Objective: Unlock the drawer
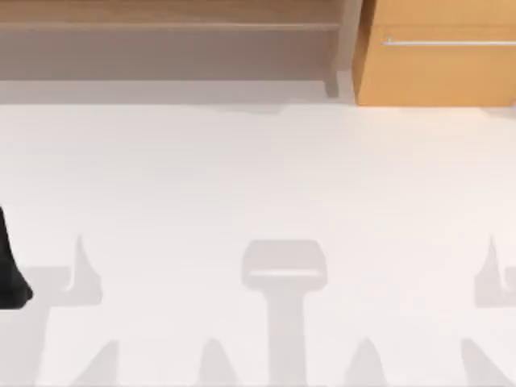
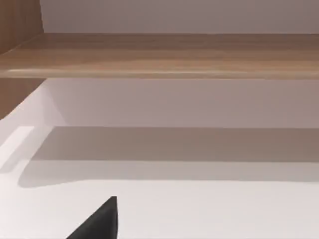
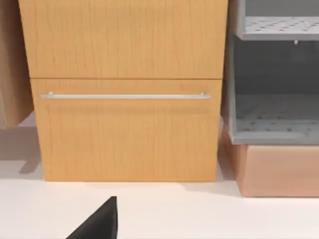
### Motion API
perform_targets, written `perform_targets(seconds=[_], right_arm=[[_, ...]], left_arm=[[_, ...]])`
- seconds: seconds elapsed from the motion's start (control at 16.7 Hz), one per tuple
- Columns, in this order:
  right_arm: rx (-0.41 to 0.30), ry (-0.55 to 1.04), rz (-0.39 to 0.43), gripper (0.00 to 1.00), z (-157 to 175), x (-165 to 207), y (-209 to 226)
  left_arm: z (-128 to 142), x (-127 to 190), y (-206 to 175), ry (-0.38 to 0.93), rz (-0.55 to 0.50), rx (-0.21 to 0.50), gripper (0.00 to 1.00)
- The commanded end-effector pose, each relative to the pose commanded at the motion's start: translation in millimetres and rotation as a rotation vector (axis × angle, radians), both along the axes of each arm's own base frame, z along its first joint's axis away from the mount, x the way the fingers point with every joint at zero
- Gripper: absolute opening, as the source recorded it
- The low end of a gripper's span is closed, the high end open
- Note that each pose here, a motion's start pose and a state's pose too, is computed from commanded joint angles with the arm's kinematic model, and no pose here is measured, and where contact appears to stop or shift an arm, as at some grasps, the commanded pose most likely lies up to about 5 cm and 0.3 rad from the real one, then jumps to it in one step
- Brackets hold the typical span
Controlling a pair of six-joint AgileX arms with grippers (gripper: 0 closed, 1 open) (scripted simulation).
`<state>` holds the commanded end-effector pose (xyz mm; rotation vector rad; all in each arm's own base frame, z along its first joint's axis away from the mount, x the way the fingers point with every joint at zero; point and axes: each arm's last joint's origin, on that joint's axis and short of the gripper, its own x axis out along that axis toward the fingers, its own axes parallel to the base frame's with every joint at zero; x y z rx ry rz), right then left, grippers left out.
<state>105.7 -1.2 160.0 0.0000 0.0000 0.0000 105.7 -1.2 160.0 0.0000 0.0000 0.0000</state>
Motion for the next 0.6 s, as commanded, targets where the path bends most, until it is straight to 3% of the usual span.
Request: perform_targets(seconds=[0.24, 0.6], right_arm=[[-0.001, -0.017, 0.0, 1.0, 10.9, 0.2, -1.4], [-0.006, -0.035, -0.005, 1.0, 77.9, 22.7, -16.2]], left_arm=[[0.0, 0.0, 0.0, 0.0, 0.0, 0.0, 1.0], [0.0, 0.0, 0.0, 0.0, 0.0, 0.0, 1.0]])
